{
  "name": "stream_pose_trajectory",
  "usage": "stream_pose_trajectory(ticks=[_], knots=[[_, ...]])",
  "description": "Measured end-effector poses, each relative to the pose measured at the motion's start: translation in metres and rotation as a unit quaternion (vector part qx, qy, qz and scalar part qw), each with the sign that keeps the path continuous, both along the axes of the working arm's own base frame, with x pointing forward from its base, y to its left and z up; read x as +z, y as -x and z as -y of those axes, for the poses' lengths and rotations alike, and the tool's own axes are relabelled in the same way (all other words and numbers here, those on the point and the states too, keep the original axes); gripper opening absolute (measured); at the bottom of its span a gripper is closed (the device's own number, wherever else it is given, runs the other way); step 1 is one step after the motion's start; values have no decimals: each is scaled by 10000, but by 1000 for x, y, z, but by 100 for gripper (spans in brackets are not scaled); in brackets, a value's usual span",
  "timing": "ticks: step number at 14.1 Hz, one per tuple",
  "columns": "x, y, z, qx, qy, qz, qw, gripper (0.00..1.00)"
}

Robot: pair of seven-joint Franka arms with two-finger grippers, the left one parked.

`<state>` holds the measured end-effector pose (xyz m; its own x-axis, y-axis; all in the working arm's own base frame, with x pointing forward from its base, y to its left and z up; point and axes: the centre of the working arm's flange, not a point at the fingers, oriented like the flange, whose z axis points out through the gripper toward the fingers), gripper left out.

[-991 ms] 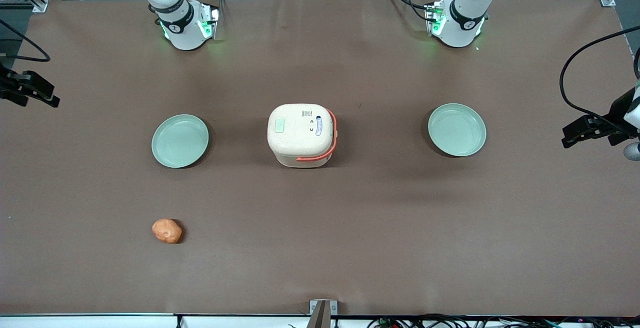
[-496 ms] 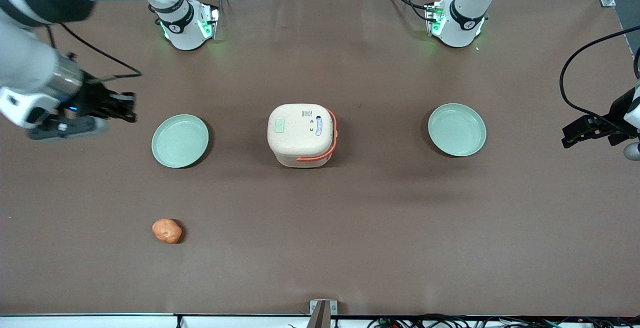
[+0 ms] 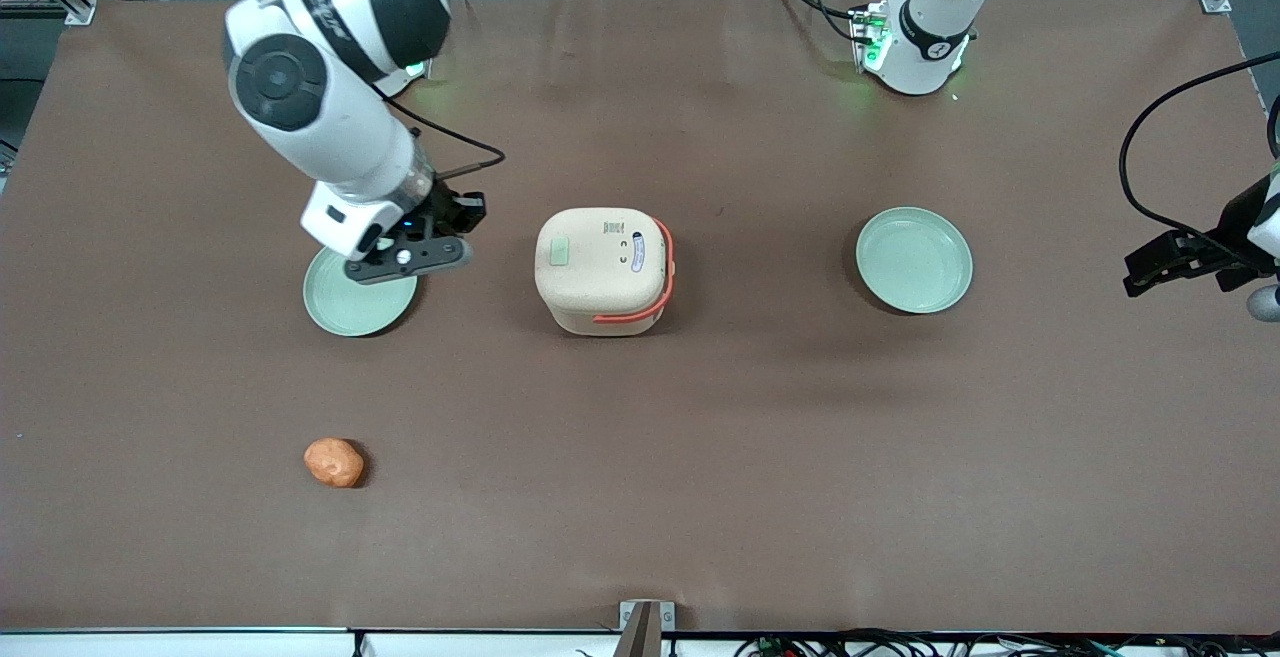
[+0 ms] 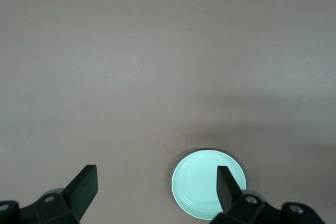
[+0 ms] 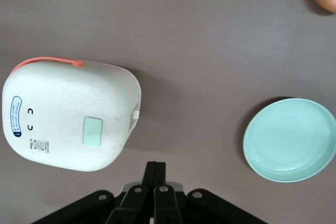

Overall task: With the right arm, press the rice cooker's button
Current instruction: 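Move the right gripper over the white rice cooker's lid button, then press down on the rice cooker's green lid button with the right gripper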

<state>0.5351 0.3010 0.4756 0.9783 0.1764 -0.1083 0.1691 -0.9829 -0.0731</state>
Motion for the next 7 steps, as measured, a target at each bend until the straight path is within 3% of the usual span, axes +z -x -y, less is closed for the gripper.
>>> stream_pose_trajectory(ticks=[7], knots=[[-77,27,-88,-233,104,28,9997,1]])
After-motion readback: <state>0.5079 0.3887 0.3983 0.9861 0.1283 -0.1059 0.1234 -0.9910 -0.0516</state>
